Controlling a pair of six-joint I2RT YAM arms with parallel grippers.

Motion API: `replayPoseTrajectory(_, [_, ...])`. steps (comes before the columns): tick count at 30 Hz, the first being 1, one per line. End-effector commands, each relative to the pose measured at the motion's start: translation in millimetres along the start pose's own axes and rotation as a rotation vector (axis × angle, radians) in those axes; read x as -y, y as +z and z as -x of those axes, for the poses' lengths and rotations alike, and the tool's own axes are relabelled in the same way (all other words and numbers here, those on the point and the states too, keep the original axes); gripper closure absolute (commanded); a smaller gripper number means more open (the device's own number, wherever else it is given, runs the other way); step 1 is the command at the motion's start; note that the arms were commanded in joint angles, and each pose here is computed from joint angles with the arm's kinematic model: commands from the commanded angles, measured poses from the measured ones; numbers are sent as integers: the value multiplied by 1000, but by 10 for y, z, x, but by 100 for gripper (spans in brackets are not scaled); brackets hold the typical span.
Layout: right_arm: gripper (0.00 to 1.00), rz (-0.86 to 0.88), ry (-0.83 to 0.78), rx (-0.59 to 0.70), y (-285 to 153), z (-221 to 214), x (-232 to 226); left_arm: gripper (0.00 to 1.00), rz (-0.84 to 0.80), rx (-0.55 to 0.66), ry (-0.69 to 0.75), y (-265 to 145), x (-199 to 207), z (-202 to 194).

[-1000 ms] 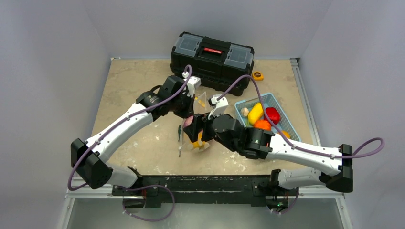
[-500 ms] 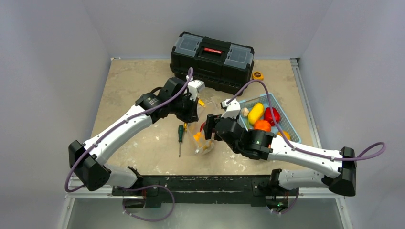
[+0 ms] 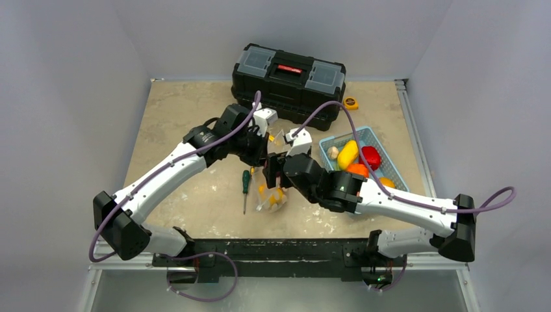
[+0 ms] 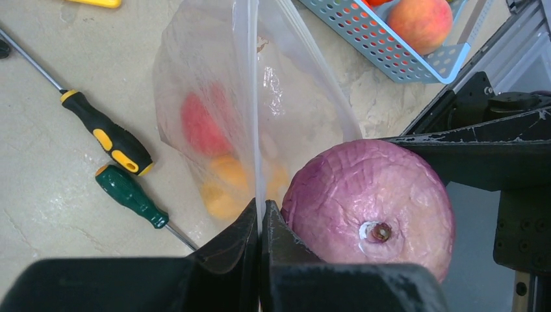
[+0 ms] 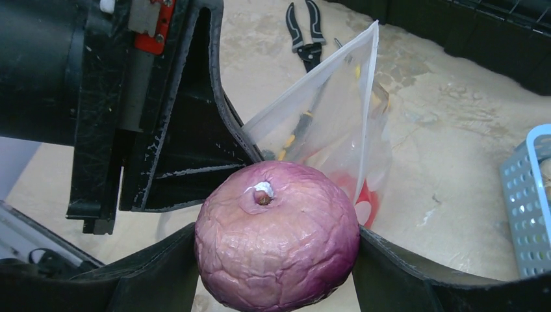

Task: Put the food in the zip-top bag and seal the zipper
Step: Place the fake vegetable in the zipper food storage bag.

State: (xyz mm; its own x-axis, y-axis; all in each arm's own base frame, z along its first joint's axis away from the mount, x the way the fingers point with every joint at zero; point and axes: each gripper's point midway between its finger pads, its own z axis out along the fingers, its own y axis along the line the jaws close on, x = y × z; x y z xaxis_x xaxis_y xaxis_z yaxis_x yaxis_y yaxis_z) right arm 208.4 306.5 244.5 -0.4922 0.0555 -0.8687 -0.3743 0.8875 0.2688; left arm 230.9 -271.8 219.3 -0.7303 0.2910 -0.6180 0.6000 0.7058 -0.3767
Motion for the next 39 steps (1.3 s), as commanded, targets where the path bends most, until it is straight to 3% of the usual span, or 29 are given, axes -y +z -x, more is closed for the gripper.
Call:
replayPoseTrajectory(1, [87,-25,-120,2,76,-26,52,100,-124,80,25,-153,298,162])
replayPoseTrajectory(4, [87,110,-173,39,59,-120,-48,100,-136,81,34,-165,317,169])
replayPoseTrajectory(6, [87,106,-169,48,60,-161,-2,100,-159,69,37,-148,351,151])
replayPoseTrajectory(13, [95,-348,-224,-67,47,-283,699,100,-143,76,35,-146,323,158])
replayPoseTrajectory(17, [95,-426,-235,-47,-14,-190,810,100,-134,74,31,-131,303,155])
replayPoseTrajectory(19, [94,-267,-200,-53,21,-171,543,100,-131,69,28,-114,295,150])
replayPoseTrajectory(21, [92,3,-117,-9,-5,-84,92,100,-133,67,26,-106,298,149])
replayPoseTrajectory(24, [82,260,-71,84,-81,28,-306,100,-144,65,28,-103,315,145])
replayPoseTrajectory(27, [81,394,-102,121,-80,74,-524,100,-154,64,32,-101,327,140])
replayPoseTrajectory(30, [82,412,-152,120,8,21,-561,100,-180,62,39,-107,370,139])
replayPoseTrajectory(33, [86,273,-190,107,226,-42,-340,100,-203,60,44,-111,412,137])
replayPoseTrajectory(35, [93,25,-178,73,362,-61,28,100,-187,61,43,-110,384,135])
replayPoseTrajectory(37, [93,-285,-161,78,363,-27,507,100,-158,65,40,-108,337,145])
replayPoseTrajectory(39, [93,-448,-120,72,249,-20,724,100,-119,71,34,-111,272,153])
